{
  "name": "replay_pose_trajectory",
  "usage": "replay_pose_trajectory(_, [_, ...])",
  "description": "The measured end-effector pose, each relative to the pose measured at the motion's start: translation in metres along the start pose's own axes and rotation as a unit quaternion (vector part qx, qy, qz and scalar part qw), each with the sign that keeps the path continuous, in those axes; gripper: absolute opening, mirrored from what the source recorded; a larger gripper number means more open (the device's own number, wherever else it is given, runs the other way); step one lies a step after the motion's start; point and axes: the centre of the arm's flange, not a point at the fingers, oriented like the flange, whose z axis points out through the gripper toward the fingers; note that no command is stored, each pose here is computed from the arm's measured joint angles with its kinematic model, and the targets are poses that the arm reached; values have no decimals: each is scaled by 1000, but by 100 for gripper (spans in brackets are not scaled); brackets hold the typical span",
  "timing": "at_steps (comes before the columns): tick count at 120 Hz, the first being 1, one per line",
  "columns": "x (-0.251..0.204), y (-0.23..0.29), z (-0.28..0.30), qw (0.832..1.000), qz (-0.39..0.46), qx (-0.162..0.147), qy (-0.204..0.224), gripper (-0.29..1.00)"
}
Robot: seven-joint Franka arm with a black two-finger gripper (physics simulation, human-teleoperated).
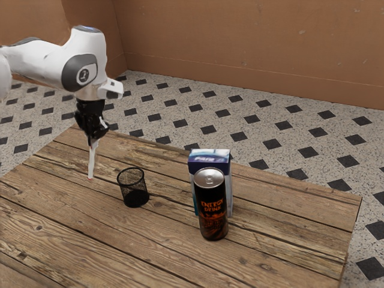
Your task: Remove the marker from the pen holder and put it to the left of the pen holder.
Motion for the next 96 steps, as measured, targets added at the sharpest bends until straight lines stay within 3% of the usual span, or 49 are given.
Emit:
replay_pose_trajectory(19, [28, -11, 67, 988, -22, -13, -154, -8])
replay_pose_trajectory(36, [29, -24, 115, 969, -45, -20, -240, -8])
replay_pose_trajectory(67, [30, -19, 145, 953, -52, -23, -298, -8])
replay_pose_trajectory(96, [29, -18, 155, 948, -55, -24, -313, -4])
